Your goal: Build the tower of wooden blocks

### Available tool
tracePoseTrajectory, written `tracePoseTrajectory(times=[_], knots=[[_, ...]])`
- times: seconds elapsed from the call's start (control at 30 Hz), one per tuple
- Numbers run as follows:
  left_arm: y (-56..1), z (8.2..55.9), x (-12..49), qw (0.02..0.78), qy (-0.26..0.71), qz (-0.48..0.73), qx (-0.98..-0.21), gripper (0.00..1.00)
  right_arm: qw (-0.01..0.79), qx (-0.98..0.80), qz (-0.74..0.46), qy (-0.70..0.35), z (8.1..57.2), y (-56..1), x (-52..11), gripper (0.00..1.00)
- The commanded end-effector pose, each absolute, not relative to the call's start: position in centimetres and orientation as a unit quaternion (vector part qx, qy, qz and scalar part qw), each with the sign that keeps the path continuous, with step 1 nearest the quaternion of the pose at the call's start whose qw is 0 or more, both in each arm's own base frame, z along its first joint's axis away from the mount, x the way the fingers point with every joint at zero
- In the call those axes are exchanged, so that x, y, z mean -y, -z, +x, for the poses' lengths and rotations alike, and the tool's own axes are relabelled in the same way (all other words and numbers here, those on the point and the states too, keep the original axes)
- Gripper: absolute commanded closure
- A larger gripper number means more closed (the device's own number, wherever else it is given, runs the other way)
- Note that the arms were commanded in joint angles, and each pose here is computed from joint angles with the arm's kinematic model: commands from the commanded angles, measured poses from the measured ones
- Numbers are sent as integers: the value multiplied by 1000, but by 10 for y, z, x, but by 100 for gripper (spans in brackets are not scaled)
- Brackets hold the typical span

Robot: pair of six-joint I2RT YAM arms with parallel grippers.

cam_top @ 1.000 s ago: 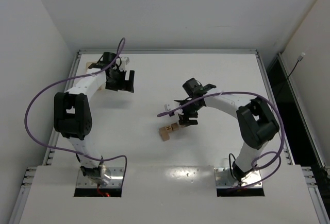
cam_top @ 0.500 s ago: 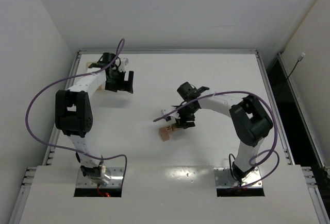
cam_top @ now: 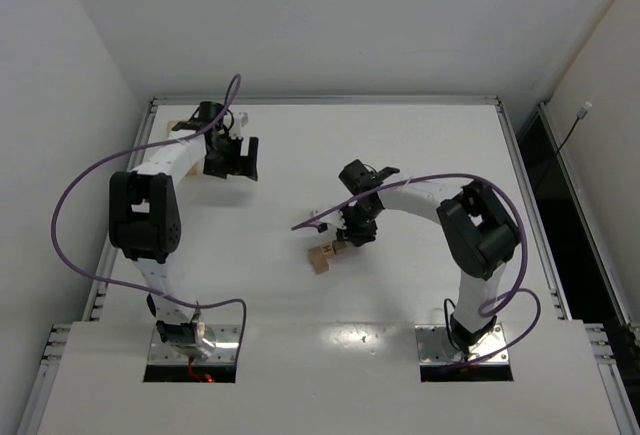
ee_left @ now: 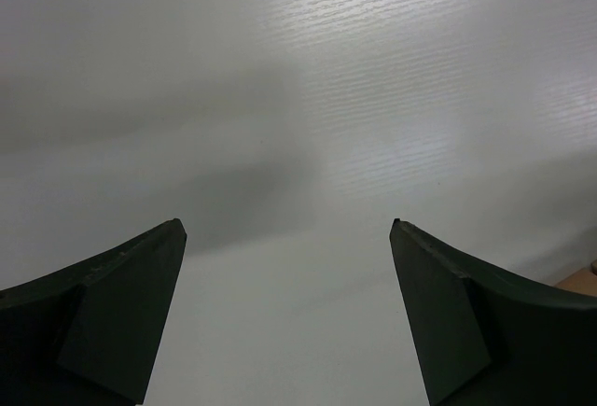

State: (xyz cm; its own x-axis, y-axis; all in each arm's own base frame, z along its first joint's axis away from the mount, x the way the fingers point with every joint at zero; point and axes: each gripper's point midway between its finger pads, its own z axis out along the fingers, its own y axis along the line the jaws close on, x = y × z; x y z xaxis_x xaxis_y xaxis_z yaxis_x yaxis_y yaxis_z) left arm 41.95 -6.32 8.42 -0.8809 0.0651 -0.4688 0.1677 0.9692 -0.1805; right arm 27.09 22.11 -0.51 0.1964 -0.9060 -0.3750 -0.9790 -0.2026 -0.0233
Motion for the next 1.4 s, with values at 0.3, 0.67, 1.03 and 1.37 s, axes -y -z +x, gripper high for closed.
tracePoseTrajectory(times=[0.3, 0.67, 1.03, 1.37], knots=[[-99, 425, 55, 278, 101, -12, -955, 17, 254, -884, -369, -137, 345, -93, -266, 100], [-96, 424, 40, 280, 72, -50, -956, 14, 210, -973, -80, -59, 360, -62, -281, 100], [-90, 421, 42, 275, 76, -49, -957, 14, 186, -982, -19, -34, 359, -28, -271, 100], [-83, 422, 41, 266, 81, -42, -960, 14, 210, -975, 14, -72, 368, -24, -275, 100]])
